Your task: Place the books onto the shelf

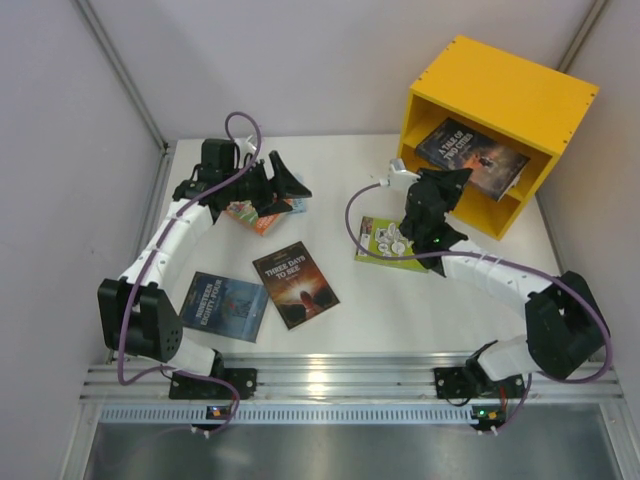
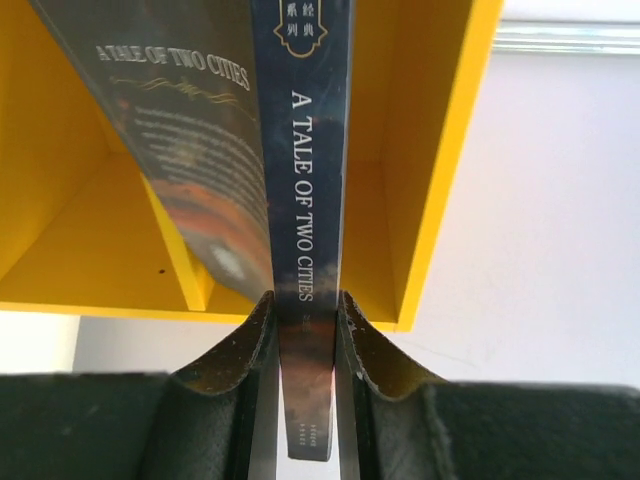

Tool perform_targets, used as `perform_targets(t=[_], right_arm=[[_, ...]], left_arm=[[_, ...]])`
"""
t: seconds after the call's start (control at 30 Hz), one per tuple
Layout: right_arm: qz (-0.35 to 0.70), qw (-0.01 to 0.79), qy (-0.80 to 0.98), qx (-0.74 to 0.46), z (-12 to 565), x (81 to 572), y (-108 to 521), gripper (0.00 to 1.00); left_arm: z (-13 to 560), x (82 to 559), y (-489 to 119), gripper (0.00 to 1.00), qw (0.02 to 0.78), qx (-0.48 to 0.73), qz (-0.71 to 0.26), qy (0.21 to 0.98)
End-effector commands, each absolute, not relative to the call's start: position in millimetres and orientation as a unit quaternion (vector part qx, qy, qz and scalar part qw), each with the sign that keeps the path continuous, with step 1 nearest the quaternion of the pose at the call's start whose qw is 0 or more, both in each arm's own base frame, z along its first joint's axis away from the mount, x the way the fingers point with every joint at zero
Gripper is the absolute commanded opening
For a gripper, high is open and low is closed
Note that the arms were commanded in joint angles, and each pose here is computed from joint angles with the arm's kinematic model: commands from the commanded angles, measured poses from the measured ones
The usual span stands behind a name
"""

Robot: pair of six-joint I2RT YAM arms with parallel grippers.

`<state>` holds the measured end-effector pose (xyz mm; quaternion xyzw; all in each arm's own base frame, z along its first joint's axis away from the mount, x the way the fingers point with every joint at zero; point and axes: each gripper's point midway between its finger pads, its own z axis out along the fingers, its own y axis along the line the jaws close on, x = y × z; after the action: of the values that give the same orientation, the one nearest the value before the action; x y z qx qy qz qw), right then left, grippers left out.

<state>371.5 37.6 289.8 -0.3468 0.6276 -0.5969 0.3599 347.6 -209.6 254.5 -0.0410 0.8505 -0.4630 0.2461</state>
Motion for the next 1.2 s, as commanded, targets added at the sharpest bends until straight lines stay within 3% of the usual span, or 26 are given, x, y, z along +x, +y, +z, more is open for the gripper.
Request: perform_targets(t=[0.0, 0.13, 0.73, 1.17], right_arm=[[-0.609, 0.425, 0.606, -0.285, 343.9, 383.0, 38.5, 0.00], [-0.632, 0.454, 0.577, -0.249, 373.9, 388.4, 43.1, 0.00], [-0.681, 0.473, 0.525, -0.193, 410.5, 377.9, 38.8, 0.00], [-0.610, 0.428, 0.628, -0.224, 301.1, 392.8, 9.3, 0.00]], left_arm=[[274.7, 350.1, -212.2, 0.88, 0.277, -0.024, -0.478, 0.833], [277.4, 349.1, -211.2, 0.88, 0.282, -0.024, -0.476, 0.833], [275.4, 346.1, -209.4, 0.88, 0.281, -0.026, -0.471, 0.836], [270.6, 339.8, -210.4, 0.88, 0.276, -0.027, -0.478, 0.834]])
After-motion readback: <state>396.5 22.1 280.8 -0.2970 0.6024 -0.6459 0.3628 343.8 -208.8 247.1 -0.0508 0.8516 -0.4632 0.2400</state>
